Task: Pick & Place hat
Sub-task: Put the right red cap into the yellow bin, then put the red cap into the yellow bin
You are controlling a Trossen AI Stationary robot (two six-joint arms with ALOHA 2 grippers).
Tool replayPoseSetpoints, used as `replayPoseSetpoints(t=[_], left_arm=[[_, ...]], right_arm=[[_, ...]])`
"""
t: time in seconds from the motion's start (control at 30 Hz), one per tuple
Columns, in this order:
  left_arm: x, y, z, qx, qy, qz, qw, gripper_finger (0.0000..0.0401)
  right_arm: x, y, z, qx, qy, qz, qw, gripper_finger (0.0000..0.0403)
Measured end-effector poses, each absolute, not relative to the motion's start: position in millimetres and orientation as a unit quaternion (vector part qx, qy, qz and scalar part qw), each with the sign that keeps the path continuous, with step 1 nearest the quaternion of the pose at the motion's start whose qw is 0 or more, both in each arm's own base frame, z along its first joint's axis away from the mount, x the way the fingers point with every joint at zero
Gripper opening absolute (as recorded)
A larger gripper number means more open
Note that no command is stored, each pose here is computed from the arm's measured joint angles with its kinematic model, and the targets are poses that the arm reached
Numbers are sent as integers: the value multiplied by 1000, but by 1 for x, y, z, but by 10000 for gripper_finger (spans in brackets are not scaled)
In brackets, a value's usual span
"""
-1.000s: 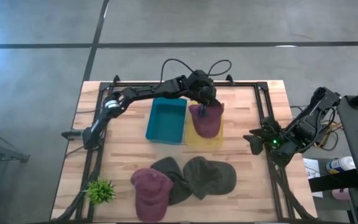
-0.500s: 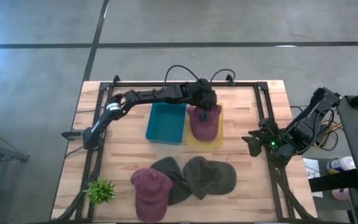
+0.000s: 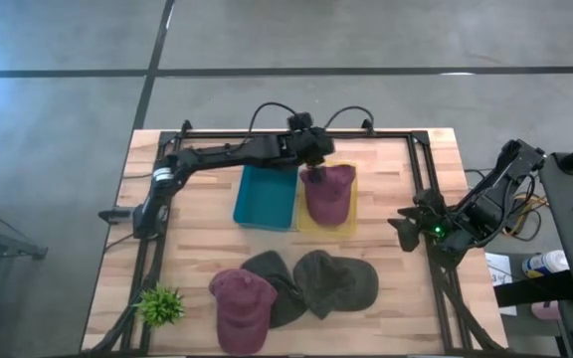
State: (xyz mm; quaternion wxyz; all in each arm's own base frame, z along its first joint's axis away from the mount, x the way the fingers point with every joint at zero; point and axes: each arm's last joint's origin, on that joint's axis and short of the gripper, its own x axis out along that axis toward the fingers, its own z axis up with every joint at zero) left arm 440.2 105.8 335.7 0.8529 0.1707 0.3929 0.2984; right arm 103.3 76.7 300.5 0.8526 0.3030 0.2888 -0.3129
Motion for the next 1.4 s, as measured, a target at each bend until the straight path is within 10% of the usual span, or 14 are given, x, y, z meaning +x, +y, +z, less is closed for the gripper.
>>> replayPoseSetpoints(t=[0.17, 0.97, 1.23, 1.4], left_arm=[[417, 114, 313, 54, 486, 235, 840, 154], [444, 140, 208, 148, 416, 205, 873, 154], [435, 137, 259, 217, 414, 317, 825, 154], [419, 104, 311, 108, 374, 229, 892, 154]], right_arm=[[103, 76, 299, 292, 292, -311, 856, 224], [102, 75, 292, 291, 294, -319, 853, 224], [101, 75, 292, 294, 310, -313, 848, 224], [100, 79, 289, 302, 353, -298, 834, 224]])
